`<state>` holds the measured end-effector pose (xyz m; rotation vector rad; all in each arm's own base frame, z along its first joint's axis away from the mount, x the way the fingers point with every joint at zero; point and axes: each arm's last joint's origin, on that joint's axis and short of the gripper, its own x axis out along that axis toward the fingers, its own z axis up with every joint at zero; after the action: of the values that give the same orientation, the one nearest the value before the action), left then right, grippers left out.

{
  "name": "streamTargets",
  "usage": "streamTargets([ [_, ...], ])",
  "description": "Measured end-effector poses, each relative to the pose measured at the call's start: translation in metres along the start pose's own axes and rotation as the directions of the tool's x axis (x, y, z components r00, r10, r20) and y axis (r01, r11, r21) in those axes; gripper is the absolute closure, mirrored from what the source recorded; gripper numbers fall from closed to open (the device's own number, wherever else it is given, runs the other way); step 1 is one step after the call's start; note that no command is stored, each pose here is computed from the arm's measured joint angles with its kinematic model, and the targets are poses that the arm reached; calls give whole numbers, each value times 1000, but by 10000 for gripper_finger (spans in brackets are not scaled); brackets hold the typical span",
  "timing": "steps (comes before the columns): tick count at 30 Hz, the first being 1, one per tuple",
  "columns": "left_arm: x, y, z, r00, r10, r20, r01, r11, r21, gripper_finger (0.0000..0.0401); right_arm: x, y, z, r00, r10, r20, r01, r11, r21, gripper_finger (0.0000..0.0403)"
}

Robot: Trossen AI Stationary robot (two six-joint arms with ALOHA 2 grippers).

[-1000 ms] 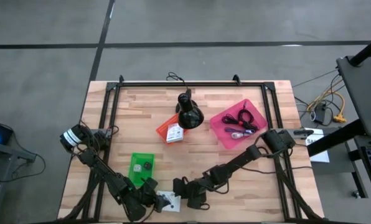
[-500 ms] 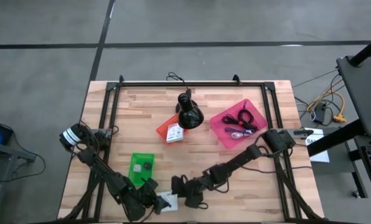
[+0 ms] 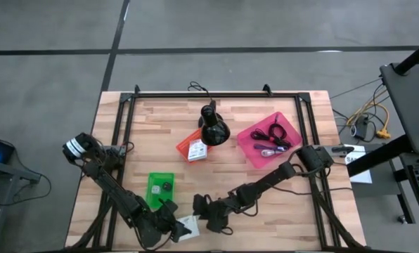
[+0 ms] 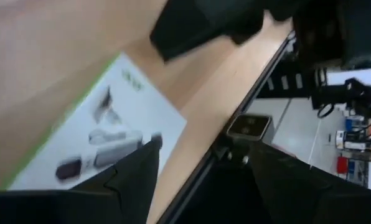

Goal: Pick and place items into bin
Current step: Put the white card reader box into the orange bin

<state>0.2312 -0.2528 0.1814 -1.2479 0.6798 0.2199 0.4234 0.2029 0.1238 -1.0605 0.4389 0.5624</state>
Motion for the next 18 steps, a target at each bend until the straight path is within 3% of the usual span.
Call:
streamTargets([
  [5,-7,-2,-8,993,92,-80,-97,993,-68,221,0,1,-1,1000,4,-20,-3,1000,21,241],
  [10,-16,3,-14,970,220,-105,-236,955,-178,291,0,3,-2,999,16,-29,-14,999,42,241],
  [18,-23,4,-22,952,262,-157,-288,943,-168,358,0,5,-4,998,36,-44,-34,998,44,243],
])
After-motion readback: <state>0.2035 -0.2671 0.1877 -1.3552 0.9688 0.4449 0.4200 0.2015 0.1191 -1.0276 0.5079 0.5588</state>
